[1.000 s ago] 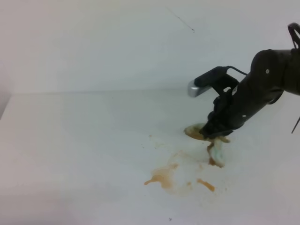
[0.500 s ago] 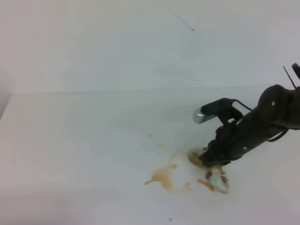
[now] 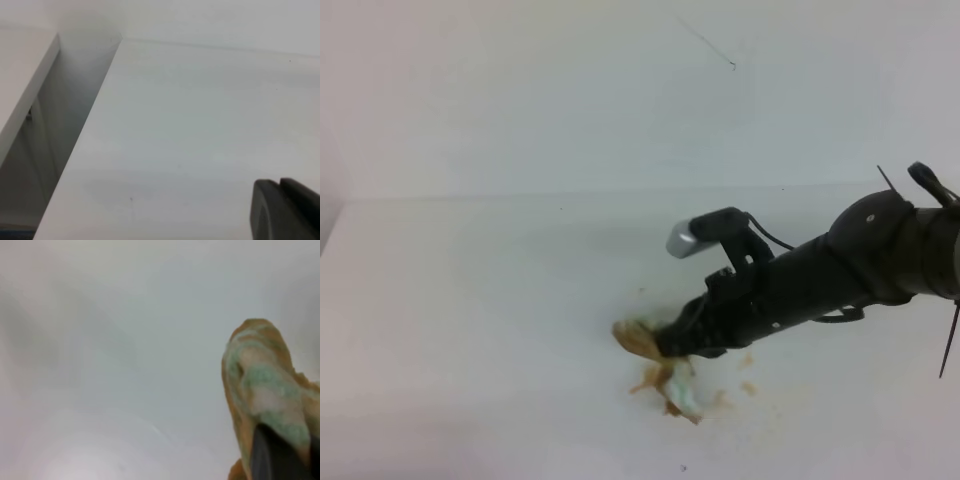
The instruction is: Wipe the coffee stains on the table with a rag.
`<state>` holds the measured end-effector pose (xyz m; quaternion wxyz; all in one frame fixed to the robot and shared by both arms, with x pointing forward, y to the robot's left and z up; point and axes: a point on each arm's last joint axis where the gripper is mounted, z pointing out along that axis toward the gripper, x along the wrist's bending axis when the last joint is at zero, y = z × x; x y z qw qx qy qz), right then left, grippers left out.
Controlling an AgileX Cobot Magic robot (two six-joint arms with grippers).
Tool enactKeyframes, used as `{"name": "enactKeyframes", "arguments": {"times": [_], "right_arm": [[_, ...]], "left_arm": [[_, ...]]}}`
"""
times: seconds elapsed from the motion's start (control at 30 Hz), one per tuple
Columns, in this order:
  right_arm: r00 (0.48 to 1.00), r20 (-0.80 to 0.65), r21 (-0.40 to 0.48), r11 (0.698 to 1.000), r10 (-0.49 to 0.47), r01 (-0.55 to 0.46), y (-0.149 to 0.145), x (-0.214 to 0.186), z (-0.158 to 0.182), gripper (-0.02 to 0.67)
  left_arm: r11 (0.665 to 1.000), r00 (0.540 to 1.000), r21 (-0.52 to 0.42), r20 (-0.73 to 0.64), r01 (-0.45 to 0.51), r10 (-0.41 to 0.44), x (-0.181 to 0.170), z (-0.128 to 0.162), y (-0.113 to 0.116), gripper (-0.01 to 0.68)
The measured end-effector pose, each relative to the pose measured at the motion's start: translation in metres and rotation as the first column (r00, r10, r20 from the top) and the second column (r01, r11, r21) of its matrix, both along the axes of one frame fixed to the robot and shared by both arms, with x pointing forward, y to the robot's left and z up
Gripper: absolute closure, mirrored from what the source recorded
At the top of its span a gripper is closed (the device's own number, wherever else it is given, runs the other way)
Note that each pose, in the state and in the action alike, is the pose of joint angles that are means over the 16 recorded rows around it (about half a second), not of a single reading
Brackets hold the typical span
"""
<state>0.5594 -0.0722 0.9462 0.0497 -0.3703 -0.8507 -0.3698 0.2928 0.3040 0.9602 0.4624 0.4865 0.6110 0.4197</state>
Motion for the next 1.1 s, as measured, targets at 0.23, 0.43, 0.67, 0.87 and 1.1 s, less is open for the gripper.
{"name": "enactKeyframes", "arguments": {"times": [0.23, 0.43, 0.67, 0.87, 1.1], "right_arm": [[1.0, -0.014, 0.13, 0.991, 0.025, -0.023, 0.012, 0.001, -0.006, 0.649], [0.999, -0.048, 0.145, 0.989, 0.025, -0.018, 0.014, 0.003, -0.021, 0.649], [0.997, -0.081, 0.071, 0.997, -0.013, 0.018, 0.007, 0.007, -0.038, 0.648], [0.995, -0.062, -0.017, 0.997, -0.079, 0.078, -0.008, 0.016, -0.042, 0.648], [0.988, 0.005, -0.065, 0.986, -0.155, 0.155, -0.025, 0.027, -0.031, 0.648]], "left_arm": [[1.0, 1.0, 0.0, 0.0, 0.0, 0.0, 0.0, 0.0, 0.0, 0.675], [1.0, 1.0, 0.0, 0.0, 0.0, 0.0, 0.0, 0.0, 0.0, 0.675], [1.0, 1.0, 0.0, 0.0, 0.0, 0.0, 0.0, 0.0, 0.0, 0.672], [1.0, 1.0, 0.0, 0.0, 0.0, 0.0, 0.0, 0.0, 0.0, 0.671], [1.0, 1.0, 0.0, 0.0, 0.0, 0.0, 0.0, 0.0, 0.0, 0.671]]}}
